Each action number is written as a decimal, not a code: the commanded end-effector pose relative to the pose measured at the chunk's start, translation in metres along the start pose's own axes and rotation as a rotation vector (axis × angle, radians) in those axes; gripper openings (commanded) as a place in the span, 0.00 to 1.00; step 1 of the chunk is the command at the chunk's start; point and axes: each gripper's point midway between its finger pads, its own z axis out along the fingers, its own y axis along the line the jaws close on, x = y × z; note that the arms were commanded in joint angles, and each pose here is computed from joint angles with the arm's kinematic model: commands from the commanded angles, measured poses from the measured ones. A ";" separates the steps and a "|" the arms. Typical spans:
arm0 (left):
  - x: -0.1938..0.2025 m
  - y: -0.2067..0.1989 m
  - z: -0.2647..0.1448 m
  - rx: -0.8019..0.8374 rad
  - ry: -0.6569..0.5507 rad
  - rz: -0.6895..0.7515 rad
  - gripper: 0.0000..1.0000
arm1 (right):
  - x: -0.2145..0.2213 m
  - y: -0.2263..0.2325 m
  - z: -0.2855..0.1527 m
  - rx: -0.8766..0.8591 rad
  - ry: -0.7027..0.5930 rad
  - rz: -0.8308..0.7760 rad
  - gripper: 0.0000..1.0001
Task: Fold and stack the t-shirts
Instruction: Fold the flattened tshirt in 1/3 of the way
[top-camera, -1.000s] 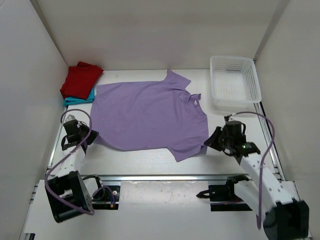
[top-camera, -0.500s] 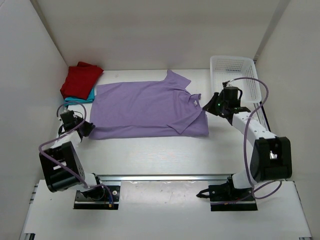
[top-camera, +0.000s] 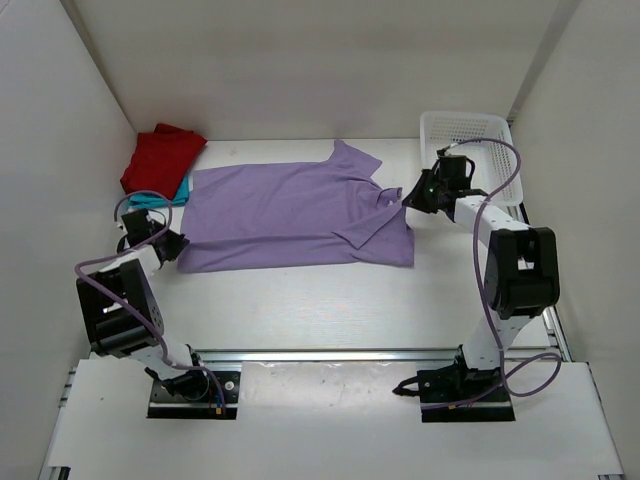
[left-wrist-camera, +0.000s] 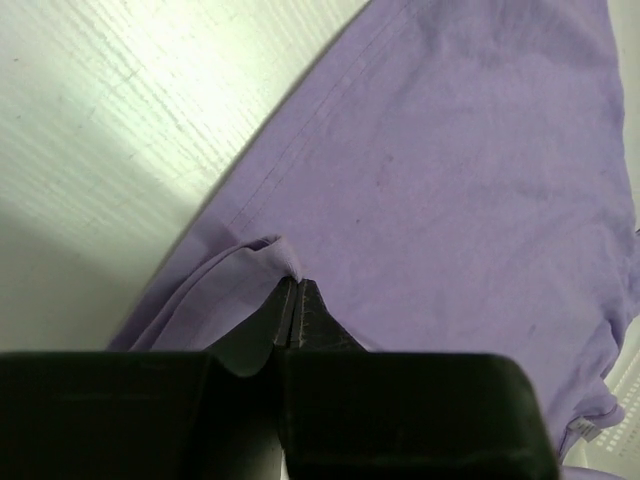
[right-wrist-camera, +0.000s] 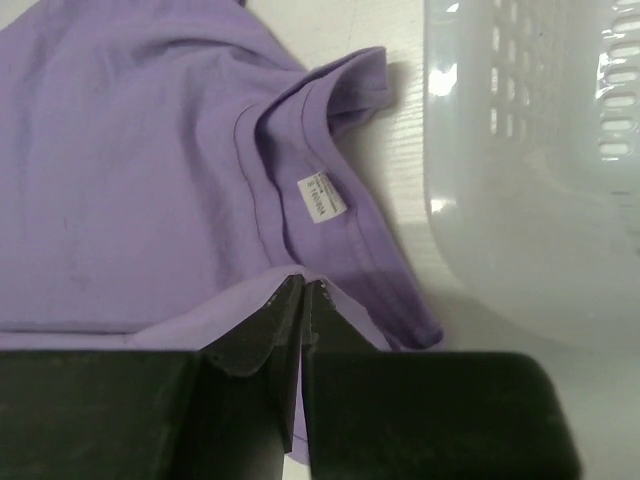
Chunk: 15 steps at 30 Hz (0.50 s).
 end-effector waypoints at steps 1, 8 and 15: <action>-0.022 -0.016 0.004 0.023 -0.069 0.019 0.08 | -0.024 0.009 0.004 -0.022 -0.059 -0.039 0.00; -0.034 -0.020 -0.010 0.093 -0.089 -0.023 0.57 | -0.037 0.027 -0.005 -0.071 -0.095 -0.058 0.20; 0.001 -0.018 -0.045 0.144 -0.093 -0.017 0.54 | -0.011 0.032 -0.064 -0.075 -0.218 -0.055 0.20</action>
